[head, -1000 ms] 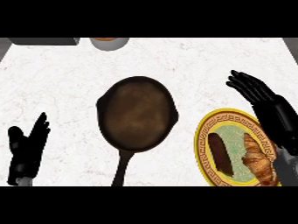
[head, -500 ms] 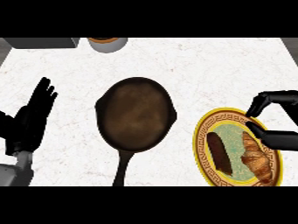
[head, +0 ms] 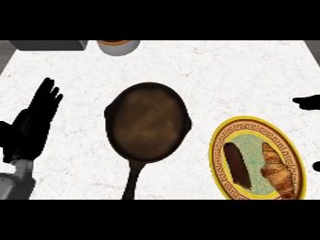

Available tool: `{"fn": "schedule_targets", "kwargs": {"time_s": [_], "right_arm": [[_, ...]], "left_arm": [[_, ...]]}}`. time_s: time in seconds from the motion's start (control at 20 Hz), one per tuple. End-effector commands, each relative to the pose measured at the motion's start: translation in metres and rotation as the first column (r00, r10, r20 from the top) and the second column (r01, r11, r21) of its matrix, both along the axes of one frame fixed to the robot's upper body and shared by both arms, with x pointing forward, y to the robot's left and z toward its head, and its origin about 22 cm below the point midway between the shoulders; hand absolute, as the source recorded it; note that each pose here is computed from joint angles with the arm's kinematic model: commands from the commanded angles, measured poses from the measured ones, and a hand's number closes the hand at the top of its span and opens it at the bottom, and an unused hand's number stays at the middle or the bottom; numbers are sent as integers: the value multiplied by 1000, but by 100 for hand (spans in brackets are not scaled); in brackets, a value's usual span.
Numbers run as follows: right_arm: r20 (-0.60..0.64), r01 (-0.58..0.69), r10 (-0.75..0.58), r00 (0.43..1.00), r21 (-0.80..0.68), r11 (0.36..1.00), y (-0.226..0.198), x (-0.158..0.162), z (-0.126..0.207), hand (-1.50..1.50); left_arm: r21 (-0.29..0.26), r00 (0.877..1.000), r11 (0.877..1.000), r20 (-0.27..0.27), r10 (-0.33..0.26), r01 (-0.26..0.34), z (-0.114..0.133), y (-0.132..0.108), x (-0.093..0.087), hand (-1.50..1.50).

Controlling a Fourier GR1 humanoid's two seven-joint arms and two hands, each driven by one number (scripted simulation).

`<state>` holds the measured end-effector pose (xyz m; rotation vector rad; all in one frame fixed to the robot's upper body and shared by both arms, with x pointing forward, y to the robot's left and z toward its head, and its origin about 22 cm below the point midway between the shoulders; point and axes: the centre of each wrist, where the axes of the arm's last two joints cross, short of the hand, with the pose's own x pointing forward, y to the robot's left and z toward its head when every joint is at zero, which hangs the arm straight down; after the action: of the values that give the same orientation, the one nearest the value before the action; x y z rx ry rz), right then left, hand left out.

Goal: Pick the sweet potato from the plate and place it in the pan

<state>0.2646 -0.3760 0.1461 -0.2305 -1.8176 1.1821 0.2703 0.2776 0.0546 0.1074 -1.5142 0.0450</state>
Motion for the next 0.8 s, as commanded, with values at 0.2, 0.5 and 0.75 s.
{"fn": "schedule_targets", "kwargs": {"time_s": [0.2, 0.5, 0.75], "right_arm": [[-7, -82, 84, 996, -334, 939, 61, 7, 34, -150], [-19, -80, 82, 996, -536, 840, 111, 14, 52, -150], [-196, -175, 44, 980, -725, 666, 123, 15, 14, -150]], "left_arm": [[-16, 1000, 1000, 8, -23, 24, 4, -10, 10, 0], [-2, 1000, 1000, -2, -30, 30, 5, 1, 15, 0], [-13, 1000, 1000, -11, -18, 17, -6, -12, 12, 0]]}}
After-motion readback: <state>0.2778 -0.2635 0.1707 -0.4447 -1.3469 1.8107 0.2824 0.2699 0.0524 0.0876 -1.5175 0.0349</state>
